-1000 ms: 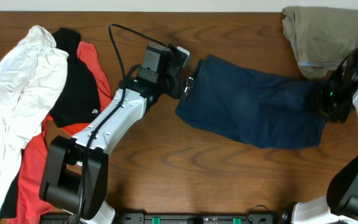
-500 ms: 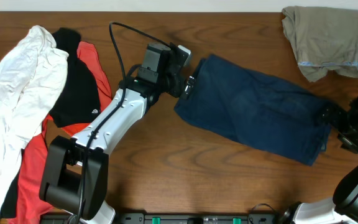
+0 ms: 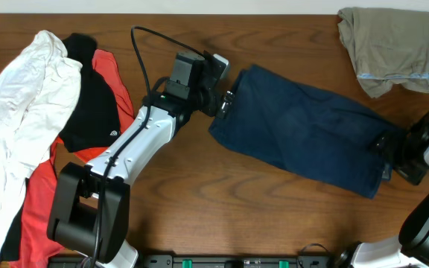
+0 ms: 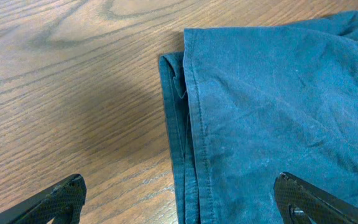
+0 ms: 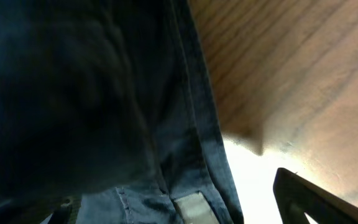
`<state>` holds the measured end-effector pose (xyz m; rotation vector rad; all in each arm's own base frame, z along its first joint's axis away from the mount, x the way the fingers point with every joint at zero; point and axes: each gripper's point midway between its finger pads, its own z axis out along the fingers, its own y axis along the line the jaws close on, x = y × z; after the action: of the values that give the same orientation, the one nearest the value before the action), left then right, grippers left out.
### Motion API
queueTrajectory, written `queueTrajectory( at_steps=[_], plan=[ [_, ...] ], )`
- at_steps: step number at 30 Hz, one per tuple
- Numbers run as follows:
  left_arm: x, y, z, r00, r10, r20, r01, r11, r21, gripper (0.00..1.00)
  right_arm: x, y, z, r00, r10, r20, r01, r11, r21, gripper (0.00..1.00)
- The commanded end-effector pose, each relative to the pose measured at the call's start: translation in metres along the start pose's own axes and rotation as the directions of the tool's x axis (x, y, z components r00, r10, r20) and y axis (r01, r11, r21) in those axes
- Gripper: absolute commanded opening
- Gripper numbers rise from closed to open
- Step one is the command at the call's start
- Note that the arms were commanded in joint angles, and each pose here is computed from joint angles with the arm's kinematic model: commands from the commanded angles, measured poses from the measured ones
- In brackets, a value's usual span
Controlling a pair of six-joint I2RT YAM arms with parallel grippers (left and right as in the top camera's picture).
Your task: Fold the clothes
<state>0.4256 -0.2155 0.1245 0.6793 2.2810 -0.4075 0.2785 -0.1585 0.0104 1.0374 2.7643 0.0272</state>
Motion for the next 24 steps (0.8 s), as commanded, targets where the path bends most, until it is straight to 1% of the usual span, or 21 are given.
queueTrajectory(
  at_steps=[1, 4, 9, 12, 14, 16, 18, 19, 21, 24],
  plan=[
    [-0.013, 0.002, -0.004, 0.999, 0.022, 0.029, -0.022, 1.000, -0.004, 0.98, 0.003, 0.000, 0.004, 1.000, -0.008, 0.012, 0.008, 1.000, -0.010, 0.92],
    [-0.013, 0.002, -0.004, 0.999, 0.022, 0.028, -0.022, 1.000, -0.004, 0.98, 0.006, 0.007, 0.010, 1.000, -0.010, 0.023, 0.011, 0.998, -0.060, 0.86],
    [-0.010, 0.001, -0.004, 1.000, 0.020, 0.017, -0.020, 1.000, -0.003, 0.98, 0.018, 0.017, 0.023, 1.000, -0.018, 0.017, 0.020, 0.993, -0.115, 0.80],
    [-0.010, 0.001, -0.004, 1.000, 0.019, 0.015, -0.019, 1.000, -0.003, 0.98, 0.028, 0.027, 0.033, 1.000, -0.016, -0.015, 0.013, 0.987, -0.157, 0.75],
    [-0.010, 0.001, -0.004, 1.000, 0.019, 0.015, -0.019, 1.000, -0.003, 0.98, 0.036, 0.040, 0.040, 0.998, -0.031, -0.046, 0.021, 0.977, -0.212, 0.72],
    [-0.010, 0.001, -0.004, 1.000, 0.019, 0.015, -0.019, 1.000, -0.003, 0.98, 0.043, 0.053, 0.048, 0.996, -0.042, -0.080, 0.020, 0.965, -0.262, 0.66],
    [-0.010, 0.001, -0.004, 1.000, 0.019, 0.015, -0.019, 1.000, -0.002, 0.98, 0.049, 0.064, 0.057, 0.993, -0.043, -0.111, 0.008, 0.955, -0.296, 0.56],
    [-0.010, 0.001, -0.004, 1.000, 0.019, 0.015, -0.019, 1.000, -0.002, 0.98, 0.052, 0.071, 0.061, 0.991, -0.047, -0.124, 0.006, 0.948, -0.317, 0.49],
    [-0.009, 0.001, -0.004, 1.000, 0.019, 0.014, -0.019, 1.000, -0.002, 0.98, 0.057, 0.083, 0.068, 0.988, -0.060, -0.139, 0.007, 0.934, -0.356, 0.32],
    [-0.009, 0.001, -0.004, 1.000, 0.018, 0.011, -0.018, 1.000, -0.002, 0.98, 0.061, 0.101, 0.077, 0.986, -0.077, -0.148, 0.011, 0.915, -0.403, 0.10]
  ],
)
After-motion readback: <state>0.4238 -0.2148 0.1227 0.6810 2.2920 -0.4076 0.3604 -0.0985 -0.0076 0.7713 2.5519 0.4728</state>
